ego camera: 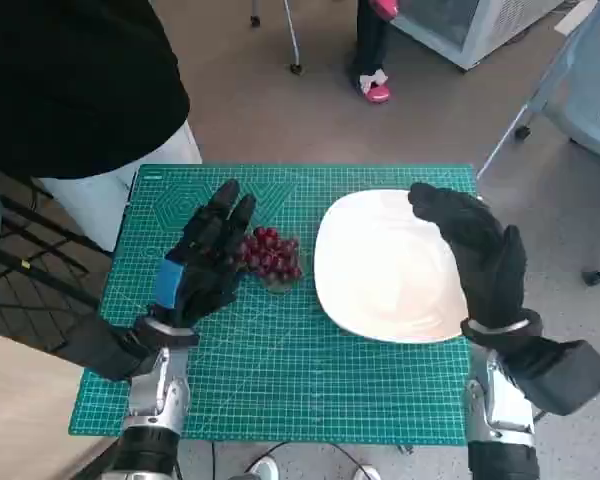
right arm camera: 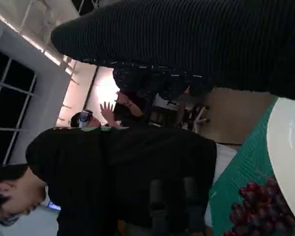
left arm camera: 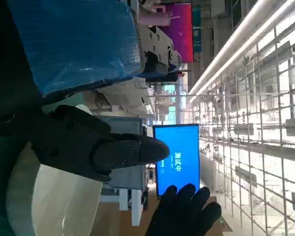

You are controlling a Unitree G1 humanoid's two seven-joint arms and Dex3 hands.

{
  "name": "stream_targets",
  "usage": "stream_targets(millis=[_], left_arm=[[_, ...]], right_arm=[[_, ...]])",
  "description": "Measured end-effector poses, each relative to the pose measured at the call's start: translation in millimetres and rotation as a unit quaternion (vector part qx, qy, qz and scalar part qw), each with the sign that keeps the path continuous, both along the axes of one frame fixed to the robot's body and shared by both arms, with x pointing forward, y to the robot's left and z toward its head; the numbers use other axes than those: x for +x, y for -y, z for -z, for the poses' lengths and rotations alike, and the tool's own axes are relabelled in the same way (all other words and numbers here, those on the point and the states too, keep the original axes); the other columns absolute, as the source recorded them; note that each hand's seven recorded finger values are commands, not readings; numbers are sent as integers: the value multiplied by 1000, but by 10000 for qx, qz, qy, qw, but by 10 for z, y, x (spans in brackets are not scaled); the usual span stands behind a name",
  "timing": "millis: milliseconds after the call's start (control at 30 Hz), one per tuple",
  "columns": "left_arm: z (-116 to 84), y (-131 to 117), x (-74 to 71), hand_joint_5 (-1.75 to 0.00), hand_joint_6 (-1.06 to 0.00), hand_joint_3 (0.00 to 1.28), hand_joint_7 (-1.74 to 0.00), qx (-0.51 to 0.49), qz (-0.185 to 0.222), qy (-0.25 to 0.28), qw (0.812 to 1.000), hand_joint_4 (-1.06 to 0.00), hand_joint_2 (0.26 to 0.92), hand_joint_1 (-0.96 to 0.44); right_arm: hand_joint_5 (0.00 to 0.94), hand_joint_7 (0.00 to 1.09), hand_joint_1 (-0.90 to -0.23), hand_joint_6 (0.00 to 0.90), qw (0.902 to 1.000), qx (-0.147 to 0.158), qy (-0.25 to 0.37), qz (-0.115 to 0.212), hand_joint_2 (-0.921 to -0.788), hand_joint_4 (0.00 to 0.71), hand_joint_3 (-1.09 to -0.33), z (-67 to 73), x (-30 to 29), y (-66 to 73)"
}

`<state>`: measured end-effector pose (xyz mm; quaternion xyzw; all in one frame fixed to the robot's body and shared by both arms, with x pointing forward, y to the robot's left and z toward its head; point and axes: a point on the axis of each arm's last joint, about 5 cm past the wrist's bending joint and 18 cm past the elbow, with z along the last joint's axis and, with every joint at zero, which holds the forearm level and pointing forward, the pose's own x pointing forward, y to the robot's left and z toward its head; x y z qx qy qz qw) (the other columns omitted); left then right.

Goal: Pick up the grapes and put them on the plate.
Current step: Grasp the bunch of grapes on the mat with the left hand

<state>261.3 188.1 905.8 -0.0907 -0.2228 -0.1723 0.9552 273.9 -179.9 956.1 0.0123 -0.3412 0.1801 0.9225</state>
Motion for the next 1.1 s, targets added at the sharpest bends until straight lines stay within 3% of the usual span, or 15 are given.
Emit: stream_targets(millis=[1100], left_arm=[[1,-14,-10,-1,-340,419,-6,20,-33,6,10000,-240,921,-618]], right_arm=[[4,483,-627,-1,10000,22,-10,-49,-921,368,-891,33,13,-33]])
